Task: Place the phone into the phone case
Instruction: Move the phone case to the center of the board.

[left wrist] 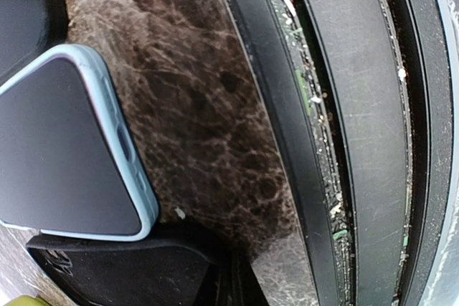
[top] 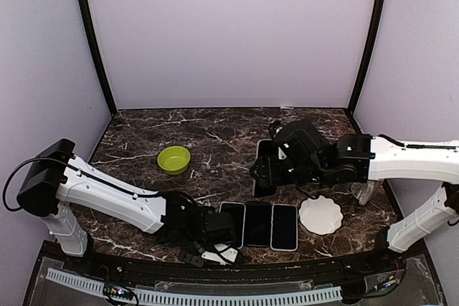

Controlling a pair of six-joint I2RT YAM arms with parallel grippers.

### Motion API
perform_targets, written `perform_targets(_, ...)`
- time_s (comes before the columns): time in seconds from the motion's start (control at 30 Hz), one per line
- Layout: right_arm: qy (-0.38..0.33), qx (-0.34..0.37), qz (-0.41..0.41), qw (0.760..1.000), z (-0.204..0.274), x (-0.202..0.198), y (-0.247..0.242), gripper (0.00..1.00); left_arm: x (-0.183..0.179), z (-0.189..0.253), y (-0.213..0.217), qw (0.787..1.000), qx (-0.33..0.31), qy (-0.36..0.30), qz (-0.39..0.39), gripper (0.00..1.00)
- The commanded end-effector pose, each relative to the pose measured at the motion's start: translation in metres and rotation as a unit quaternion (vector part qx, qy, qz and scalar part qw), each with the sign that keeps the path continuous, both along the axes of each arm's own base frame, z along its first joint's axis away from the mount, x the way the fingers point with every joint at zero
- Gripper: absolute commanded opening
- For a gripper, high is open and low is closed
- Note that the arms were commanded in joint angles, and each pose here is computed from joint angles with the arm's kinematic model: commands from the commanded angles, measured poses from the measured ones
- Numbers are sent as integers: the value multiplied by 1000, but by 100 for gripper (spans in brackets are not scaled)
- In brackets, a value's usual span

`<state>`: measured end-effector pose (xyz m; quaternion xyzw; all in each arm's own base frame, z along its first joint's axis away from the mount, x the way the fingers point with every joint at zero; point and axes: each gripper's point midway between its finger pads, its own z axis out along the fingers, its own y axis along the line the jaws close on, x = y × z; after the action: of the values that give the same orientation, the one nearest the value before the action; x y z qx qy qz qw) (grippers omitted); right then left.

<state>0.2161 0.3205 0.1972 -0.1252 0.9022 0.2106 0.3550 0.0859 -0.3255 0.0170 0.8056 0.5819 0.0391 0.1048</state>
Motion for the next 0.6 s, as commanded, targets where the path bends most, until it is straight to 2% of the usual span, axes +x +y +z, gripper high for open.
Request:
perform_targets(0.0, -23, 28, -29, 999, 25, 13, 8, 0, 23, 11, -50, 991, -120, -50, 26, 0)
perform_targets(0.27, -28, 31, -27, 999, 31, 14, 16, 0, 32, 6, -21, 993, -97, -62, 18, 0)
perform_targets(0.4, -33, 29, -21, 999, 32, 13, 20, 0, 36, 8, -26, 991, -115, -67, 9, 0)
perform_targets(0.57, -36, 27, -14, 999, 36, 11, 24, 0, 34, -2, -16, 995, -83, -63, -7, 0)
